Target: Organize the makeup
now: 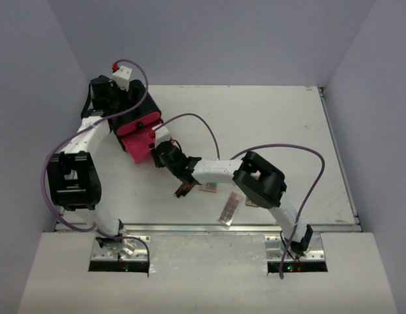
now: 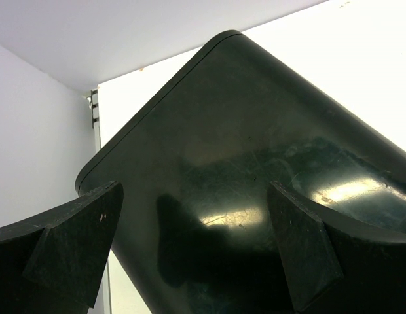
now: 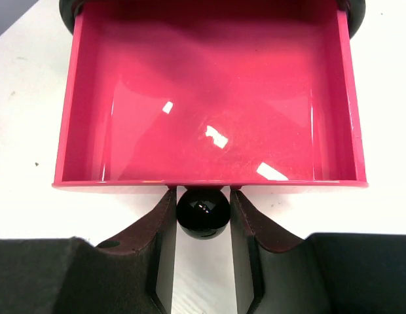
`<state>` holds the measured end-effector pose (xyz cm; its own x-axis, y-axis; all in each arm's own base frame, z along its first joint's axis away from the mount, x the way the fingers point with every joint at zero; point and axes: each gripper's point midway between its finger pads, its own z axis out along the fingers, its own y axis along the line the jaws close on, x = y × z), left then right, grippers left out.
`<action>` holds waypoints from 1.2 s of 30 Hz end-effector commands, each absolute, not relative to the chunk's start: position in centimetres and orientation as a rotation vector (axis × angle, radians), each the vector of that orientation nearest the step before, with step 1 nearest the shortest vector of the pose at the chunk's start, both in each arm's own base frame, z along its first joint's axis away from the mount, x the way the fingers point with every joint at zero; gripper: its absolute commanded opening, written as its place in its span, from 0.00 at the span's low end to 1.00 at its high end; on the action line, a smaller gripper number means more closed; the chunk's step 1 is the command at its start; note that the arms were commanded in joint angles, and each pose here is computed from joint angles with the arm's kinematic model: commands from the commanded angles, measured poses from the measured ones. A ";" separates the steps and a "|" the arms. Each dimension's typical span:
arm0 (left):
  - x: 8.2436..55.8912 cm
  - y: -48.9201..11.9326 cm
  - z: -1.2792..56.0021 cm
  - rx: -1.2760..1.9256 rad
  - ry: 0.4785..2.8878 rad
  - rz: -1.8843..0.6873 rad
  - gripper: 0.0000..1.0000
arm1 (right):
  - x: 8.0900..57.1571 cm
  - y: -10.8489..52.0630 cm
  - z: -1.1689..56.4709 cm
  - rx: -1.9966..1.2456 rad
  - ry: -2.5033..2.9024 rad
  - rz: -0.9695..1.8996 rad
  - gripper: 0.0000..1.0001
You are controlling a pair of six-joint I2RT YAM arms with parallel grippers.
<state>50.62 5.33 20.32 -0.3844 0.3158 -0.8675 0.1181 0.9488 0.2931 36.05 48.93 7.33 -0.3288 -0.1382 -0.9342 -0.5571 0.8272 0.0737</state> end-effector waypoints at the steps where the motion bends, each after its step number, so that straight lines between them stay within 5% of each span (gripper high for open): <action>1: 47.0 5.7 12.9 0.333 2.250 0.170 0.92 | 36.8 49.7 11.5 -0.516 1.792 0.500 0.30; 6: 47.0 5.4 14.0 0.334 2.233 0.155 0.93 | 35.8 49.5 11.7 -0.559 1.818 0.526 0.75; 9: 47.1 5.1 14.8 0.328 2.221 0.136 0.94 | 35.0 48.7 12.0 -0.570 1.823 0.544 0.89; 26: 45.2 0.4 25.1 0.368 2.005 -0.099 0.95 | 27.4 40.1 14.6 -0.771 1.996 0.554 0.99; 36: 38.8 -8.3 29.2 0.622 1.924 -0.160 0.91 | 29.2 24.3 11.7 -0.279 2.267 0.409 0.99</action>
<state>41.50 -3.61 27.57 -0.3651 0.2705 -0.8908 0.3756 0.9183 0.1249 28.98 29.24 12.08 -0.5991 -0.1839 -0.7793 -0.4940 0.8508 0.1791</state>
